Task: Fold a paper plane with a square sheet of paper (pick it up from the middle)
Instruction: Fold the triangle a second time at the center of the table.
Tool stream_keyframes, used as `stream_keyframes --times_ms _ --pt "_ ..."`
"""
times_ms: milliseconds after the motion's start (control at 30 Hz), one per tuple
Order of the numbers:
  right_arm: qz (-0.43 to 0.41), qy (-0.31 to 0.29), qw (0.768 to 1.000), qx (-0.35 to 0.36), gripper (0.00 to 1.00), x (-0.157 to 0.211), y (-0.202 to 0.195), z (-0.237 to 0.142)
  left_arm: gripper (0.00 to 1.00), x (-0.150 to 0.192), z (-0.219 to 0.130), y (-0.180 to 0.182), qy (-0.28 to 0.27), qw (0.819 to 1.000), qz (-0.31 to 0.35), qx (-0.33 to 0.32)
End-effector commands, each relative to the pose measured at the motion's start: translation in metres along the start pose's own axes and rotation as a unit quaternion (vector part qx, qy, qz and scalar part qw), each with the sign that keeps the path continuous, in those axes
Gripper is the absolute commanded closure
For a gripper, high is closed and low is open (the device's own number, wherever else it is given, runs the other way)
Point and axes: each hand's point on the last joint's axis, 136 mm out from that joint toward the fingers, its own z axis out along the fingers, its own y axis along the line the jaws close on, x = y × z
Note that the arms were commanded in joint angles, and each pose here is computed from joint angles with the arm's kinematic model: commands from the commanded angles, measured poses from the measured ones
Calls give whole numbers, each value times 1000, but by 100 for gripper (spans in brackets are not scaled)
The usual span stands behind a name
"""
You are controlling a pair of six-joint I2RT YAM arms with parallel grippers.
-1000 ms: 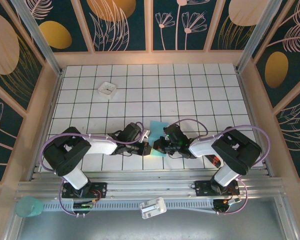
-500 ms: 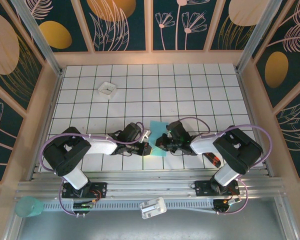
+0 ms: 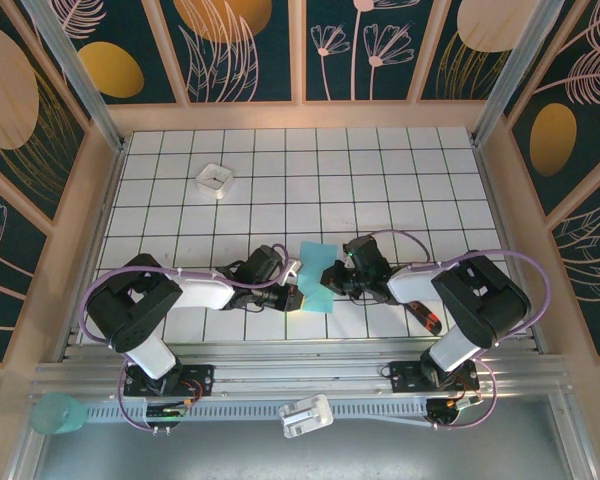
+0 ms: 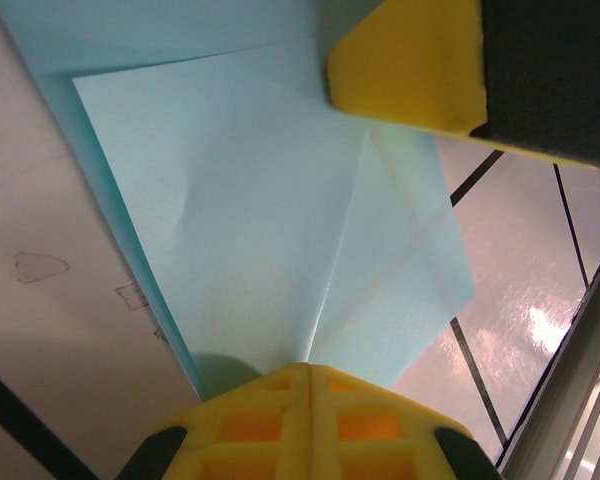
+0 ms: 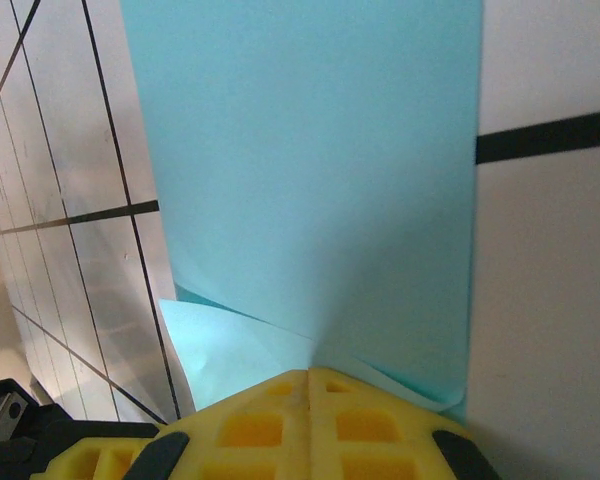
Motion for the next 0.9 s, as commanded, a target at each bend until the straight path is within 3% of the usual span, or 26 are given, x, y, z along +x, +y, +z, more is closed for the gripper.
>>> stream_keyframes --times_ms 0,267,500,700,867 --pt "21 -38 993 109 100 -10 -64 -10 100 54 -1 46 82 992 -41 -81" --pt "20 -49 993 110 100 -26 -72 -15 100 53 -2 44 81 993 -41 -77" --pt "-35 -81 995 55 100 -54 -27 -33 100 49 0 39 78 994 -41 -67" --pt "-65 -82 994 7 100 -42 6 -38 100 49 0 39 79 994 -41 -65" --pt "-76 -48 996 -13 100 -15 21 -19 100 46 1 37 78 994 -39 -64"
